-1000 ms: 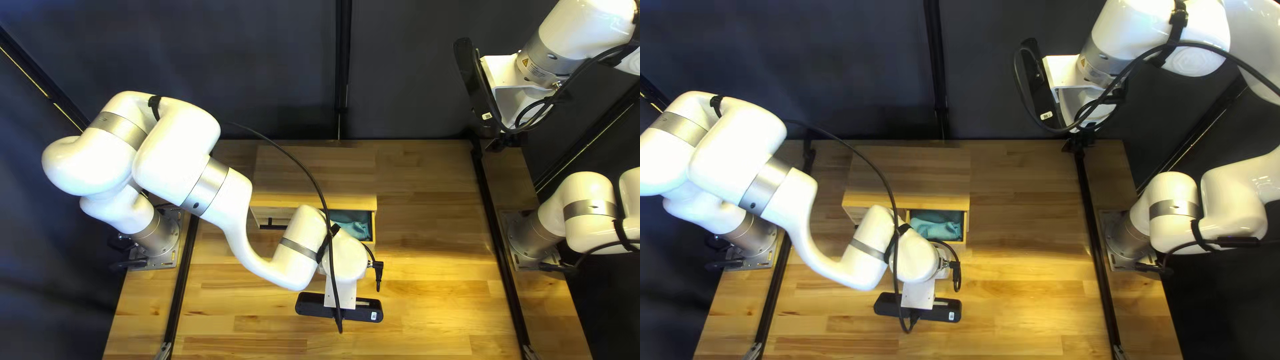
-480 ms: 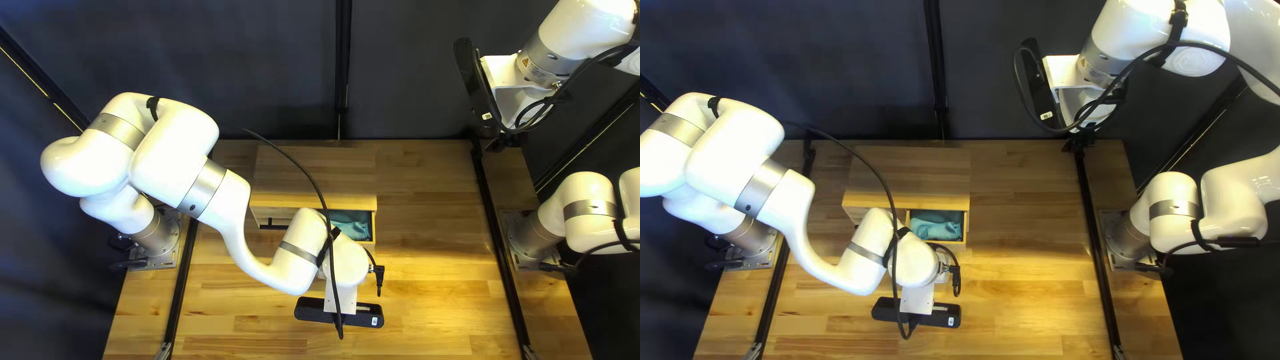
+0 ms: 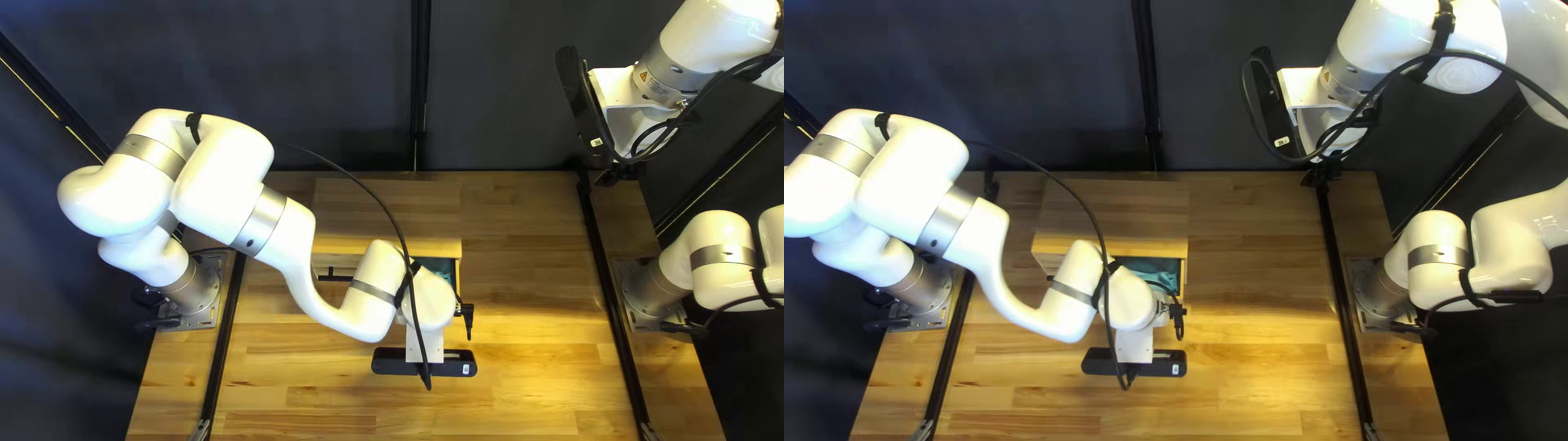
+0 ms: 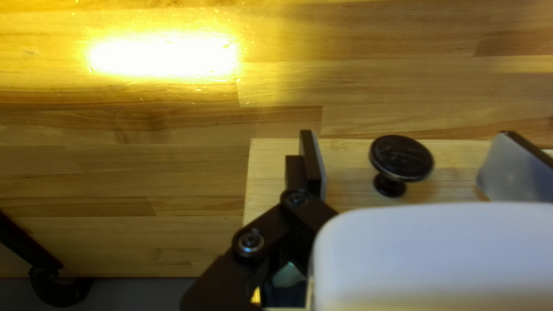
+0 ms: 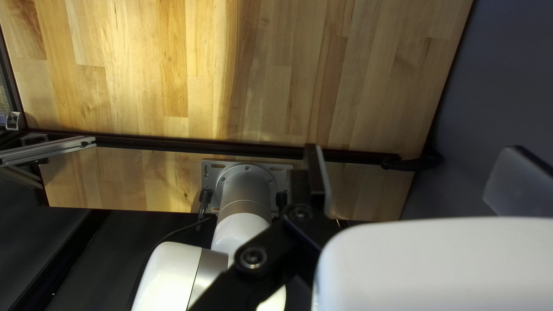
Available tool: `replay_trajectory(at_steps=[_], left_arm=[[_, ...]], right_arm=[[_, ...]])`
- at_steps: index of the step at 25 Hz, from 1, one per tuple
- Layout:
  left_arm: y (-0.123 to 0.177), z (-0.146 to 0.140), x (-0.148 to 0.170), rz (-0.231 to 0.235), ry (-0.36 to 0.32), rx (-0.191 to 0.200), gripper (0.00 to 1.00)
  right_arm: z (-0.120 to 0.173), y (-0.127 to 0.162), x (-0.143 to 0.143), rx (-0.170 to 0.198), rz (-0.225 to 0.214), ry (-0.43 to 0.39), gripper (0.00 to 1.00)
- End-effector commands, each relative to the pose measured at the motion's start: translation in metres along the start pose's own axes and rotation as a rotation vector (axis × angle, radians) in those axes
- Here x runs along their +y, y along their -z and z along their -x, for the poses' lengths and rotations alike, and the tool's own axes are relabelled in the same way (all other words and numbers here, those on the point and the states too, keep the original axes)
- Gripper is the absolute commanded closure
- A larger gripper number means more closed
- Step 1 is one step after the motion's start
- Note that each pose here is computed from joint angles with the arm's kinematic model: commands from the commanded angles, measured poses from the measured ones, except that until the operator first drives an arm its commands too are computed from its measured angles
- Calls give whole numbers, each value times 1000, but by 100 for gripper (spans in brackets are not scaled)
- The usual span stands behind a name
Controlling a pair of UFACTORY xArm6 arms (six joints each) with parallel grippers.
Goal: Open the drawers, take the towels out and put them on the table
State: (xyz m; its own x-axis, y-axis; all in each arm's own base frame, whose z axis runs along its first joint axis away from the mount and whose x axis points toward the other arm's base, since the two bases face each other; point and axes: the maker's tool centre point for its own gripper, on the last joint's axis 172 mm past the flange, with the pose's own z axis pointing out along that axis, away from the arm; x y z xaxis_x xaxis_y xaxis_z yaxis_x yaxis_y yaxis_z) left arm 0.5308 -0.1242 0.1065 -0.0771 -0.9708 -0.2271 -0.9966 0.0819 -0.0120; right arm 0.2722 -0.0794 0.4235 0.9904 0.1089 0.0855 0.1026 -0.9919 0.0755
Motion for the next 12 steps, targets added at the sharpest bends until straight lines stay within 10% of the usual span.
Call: replay_trajectory(at_steps=[1, 12], left_arm=[[1, -3, -1, 0, 0, 2, 0], [-1, -6, 3, 7, 8, 1, 0]], right_arm=[[0, 0, 0, 0, 0, 0, 0], [0, 0, 0, 0, 0, 0, 0]])
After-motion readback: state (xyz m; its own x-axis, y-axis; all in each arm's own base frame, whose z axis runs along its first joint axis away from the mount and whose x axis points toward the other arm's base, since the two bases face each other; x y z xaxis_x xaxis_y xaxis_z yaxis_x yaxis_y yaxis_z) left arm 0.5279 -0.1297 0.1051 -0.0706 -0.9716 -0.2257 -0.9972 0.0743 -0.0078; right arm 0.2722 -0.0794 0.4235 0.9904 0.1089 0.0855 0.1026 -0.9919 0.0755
